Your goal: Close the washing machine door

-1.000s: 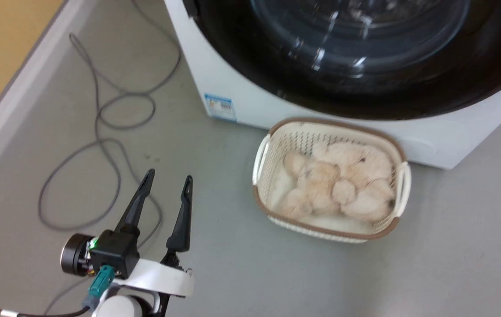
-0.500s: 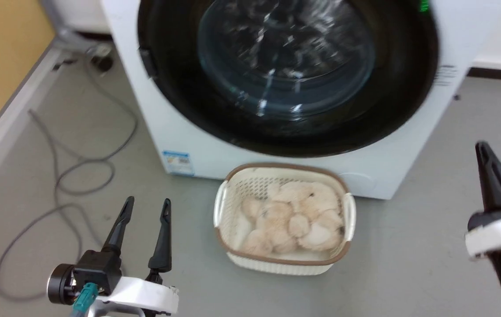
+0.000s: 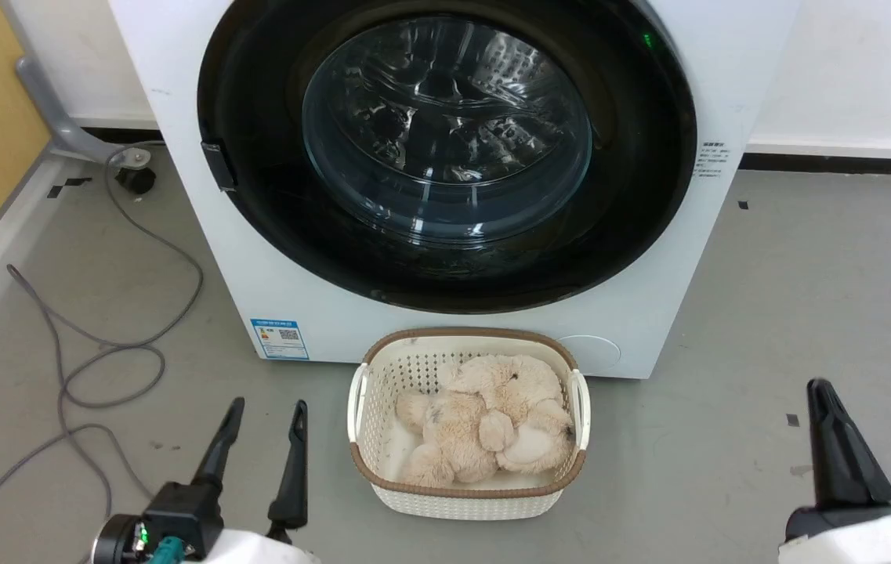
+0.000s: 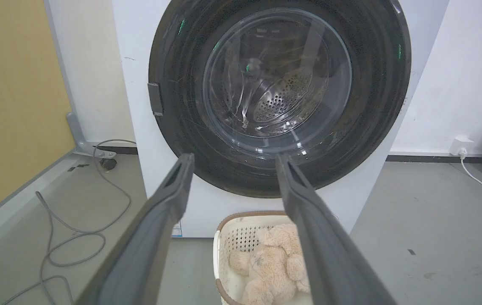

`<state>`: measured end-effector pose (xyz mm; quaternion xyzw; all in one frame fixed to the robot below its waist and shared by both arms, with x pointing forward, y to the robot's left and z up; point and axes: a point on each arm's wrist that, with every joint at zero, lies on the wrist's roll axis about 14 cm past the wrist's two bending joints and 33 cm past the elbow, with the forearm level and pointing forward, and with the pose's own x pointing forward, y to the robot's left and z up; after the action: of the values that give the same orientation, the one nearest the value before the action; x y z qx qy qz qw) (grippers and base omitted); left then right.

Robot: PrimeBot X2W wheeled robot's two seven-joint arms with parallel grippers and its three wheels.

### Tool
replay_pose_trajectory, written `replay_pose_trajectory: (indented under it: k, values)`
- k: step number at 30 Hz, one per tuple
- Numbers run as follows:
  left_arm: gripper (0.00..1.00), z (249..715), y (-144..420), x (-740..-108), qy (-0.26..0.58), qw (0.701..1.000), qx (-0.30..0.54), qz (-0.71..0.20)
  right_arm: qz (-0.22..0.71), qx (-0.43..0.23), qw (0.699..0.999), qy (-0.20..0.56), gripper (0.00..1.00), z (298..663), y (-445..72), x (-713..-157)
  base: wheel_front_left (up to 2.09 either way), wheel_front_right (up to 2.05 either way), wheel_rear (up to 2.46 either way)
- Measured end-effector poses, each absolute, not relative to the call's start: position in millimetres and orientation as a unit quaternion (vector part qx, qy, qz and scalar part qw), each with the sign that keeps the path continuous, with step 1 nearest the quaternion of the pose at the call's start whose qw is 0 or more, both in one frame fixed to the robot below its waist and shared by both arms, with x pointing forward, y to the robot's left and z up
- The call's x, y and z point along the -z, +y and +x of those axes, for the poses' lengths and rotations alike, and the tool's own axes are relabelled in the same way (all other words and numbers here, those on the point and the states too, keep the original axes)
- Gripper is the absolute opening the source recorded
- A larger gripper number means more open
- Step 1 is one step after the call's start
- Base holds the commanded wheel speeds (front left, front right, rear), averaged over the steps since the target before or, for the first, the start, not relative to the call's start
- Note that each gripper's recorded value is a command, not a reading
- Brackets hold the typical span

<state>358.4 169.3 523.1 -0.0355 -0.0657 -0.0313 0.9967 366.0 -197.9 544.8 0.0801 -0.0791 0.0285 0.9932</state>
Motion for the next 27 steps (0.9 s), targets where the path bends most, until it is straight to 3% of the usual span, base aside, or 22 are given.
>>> replay_pose_trajectory:
  k: [2, 25, 26, 27]
  values:
    - [1.0, 357, 165, -518, -0.057, 0.997, 0.037, -0.035, 0.075, -0.019, 0.994, -0.073, 1.0, 359, -199, -541, 0.0, 0.0, 0.0]
    - [1.0, 355, 163, -519, -0.059, 0.997, 0.036, -0.03, 0.072, -0.023, 0.995, -0.063, 1.0, 356, -189, -531, 0.0, 0.0, 0.0]
    - [0.0, 355, 163, -519, -0.058, 0.997, 0.035, -0.03, 0.073, -0.023, 0.995, -0.062, 0.0, 357, -189, -531, 0.0, 0.0, 0.0]
    - [0.0, 355, 163, -518, -0.058, 0.997, 0.035, -0.03, 0.073, -0.022, 0.995, -0.062, 0.0, 357, -189, -531, 0.0, 0.0, 0.0]
